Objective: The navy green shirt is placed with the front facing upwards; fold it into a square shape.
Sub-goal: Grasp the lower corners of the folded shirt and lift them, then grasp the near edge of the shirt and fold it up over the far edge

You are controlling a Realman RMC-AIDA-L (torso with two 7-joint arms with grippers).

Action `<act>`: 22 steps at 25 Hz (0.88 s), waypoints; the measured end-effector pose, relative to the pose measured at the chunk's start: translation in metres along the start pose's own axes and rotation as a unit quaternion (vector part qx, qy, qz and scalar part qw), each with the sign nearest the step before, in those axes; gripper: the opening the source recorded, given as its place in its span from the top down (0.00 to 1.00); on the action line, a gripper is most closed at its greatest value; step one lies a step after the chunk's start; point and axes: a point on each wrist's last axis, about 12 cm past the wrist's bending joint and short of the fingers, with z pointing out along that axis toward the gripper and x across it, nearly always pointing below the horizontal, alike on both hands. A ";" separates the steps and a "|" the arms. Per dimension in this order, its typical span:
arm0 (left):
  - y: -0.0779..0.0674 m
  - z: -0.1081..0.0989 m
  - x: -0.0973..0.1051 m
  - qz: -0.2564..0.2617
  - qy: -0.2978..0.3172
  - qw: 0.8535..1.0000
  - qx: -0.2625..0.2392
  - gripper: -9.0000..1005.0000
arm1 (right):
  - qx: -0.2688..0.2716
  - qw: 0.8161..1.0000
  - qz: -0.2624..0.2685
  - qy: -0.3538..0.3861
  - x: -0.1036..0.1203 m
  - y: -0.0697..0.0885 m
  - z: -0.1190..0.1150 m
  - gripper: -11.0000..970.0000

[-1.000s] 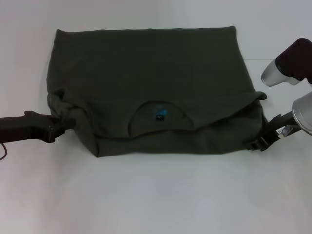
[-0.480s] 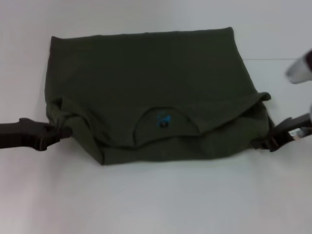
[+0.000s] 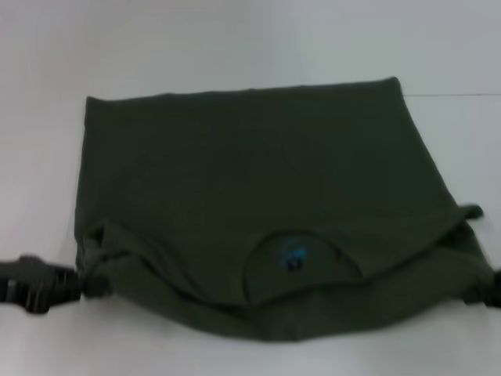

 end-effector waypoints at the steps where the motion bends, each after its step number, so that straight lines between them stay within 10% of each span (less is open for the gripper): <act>1: -0.002 -0.001 0.003 -0.004 0.007 1.000 0.010 0.89 | -0.008 1.000 0.000 0.001 0.008 0.001 -0.003 0.93; 14: -0.028 -0.005 0.022 -0.012 0.098 0.988 0.121 0.88 | -0.105 0.993 -0.014 0.052 0.061 0.022 -0.040 0.93; 22: -0.009 -0.025 0.006 -0.044 0.020 0.998 0.037 0.88 | -0.099 0.994 -0.025 -0.028 0.036 0.009 -0.036 0.93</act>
